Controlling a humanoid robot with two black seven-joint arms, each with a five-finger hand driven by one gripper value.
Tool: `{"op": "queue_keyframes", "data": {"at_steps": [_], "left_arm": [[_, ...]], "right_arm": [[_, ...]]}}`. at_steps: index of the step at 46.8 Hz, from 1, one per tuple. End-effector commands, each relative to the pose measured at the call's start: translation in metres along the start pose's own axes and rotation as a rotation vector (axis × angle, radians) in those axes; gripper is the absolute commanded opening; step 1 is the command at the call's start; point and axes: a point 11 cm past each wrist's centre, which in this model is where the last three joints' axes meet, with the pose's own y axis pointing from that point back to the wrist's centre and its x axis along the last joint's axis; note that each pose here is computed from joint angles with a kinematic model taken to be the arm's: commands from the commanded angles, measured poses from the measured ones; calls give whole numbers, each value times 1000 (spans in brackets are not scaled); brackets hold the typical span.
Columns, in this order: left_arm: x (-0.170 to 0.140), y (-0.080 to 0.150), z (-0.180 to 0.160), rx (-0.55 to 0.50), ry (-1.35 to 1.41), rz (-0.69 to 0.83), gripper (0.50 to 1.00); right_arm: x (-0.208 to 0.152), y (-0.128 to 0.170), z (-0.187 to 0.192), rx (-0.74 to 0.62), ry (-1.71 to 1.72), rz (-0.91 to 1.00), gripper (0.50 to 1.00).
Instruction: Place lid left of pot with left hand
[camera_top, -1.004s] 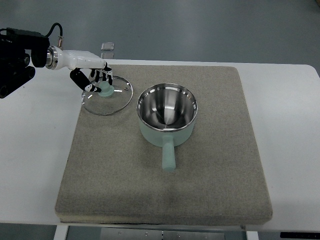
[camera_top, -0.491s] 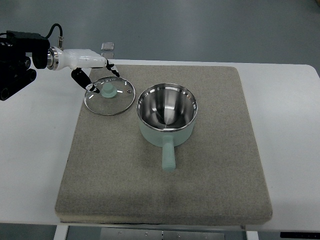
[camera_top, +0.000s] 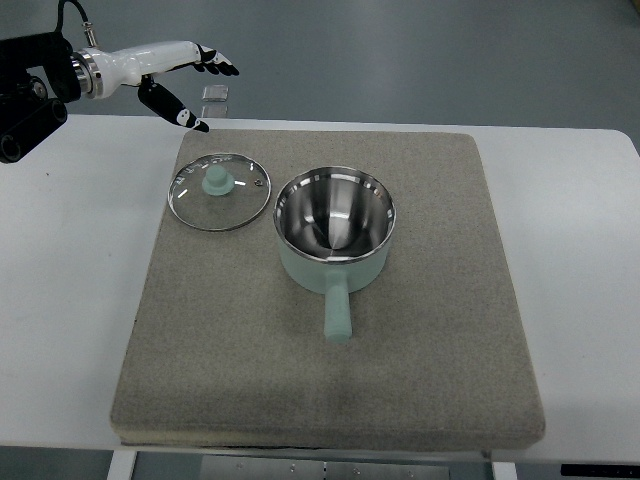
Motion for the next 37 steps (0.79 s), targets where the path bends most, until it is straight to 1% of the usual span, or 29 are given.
{"op": "queue_keyframes", "data": {"at_steps": [1,7,13,17,20,22,25,31,37], "left_arm": [[4,-2,-5,25,18,38,851],[9,-1,-11,40,97,109,846],[10,-4,-9,24,220,181,846],[13,-4,-19,105,304,228,840],[8,-6,-24,159,376,246,838],[6,-4,-30,182,428,271,838],[4,-5,-31,174,508,304,834],[-14,-2,-40,173,655,346,829],[-25,4,-49,163,797,414,825]], "right_arm": [[0,0,0,-1,0,0,921],[0,0,0,-1,0,0,921],[0,0,0,1,0,0,921],[0,0,0,1,0,0,921],[0,0,0,1,0,0,921],[0,0,0,1,0,0,921],[0,0,0,1,0,0,921],[0,0,0,-1,0,0,921],[0,0,0,-1,0,0,921]]}}
